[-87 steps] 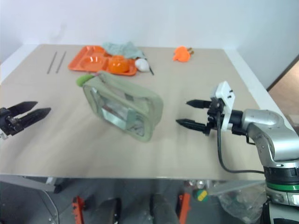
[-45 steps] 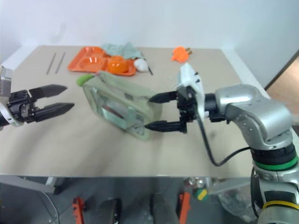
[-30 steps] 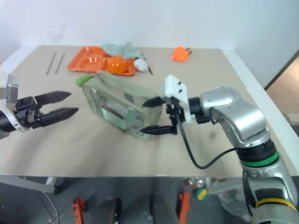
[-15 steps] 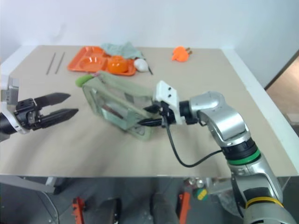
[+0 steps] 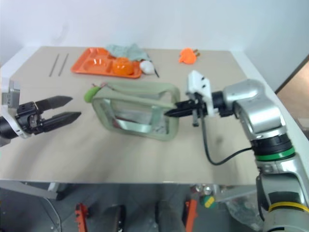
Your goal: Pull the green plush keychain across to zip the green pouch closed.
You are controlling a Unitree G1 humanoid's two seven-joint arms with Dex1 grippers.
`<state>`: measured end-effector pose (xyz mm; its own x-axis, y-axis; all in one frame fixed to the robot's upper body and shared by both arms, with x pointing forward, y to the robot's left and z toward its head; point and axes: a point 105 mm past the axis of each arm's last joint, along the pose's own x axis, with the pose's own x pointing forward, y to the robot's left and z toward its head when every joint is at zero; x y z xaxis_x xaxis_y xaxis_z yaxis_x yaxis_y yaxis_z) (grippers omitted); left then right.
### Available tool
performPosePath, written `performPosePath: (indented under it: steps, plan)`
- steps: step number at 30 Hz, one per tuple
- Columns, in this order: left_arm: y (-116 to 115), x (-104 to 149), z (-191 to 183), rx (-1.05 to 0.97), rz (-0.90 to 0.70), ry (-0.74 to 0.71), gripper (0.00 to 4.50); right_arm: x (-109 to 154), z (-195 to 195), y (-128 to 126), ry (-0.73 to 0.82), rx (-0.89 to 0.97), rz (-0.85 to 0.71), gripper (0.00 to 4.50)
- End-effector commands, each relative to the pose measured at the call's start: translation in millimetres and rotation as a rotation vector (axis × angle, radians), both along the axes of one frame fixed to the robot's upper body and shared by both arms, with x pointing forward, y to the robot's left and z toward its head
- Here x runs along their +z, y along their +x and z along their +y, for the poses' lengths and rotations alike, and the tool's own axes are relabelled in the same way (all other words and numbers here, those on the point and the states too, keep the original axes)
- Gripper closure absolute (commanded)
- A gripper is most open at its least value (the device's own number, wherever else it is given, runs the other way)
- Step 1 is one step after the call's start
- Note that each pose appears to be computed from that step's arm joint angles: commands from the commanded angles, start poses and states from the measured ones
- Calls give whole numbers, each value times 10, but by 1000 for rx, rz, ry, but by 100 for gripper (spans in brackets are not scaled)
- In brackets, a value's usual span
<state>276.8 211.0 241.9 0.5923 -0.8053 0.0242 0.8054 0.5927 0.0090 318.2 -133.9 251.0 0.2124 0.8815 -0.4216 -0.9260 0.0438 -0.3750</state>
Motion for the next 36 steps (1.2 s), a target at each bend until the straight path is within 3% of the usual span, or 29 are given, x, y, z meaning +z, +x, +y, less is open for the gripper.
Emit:
performPosePath:
  steps: [1,11,19,36]
  plan:
    - [-12,87,-10,-7,-40,-11,0,229,-91,-129,15,95,-31,449]
    - [8,62,26,6,-25,-27,0,-7,-137,49,10,90,87,449]
    - [2,78,30,9,-25,-22,0,-374,-216,155,-196,73,5,449]
    - [22,49,0,-2,-10,-31,0,92,-418,377,-192,-45,-165,449]
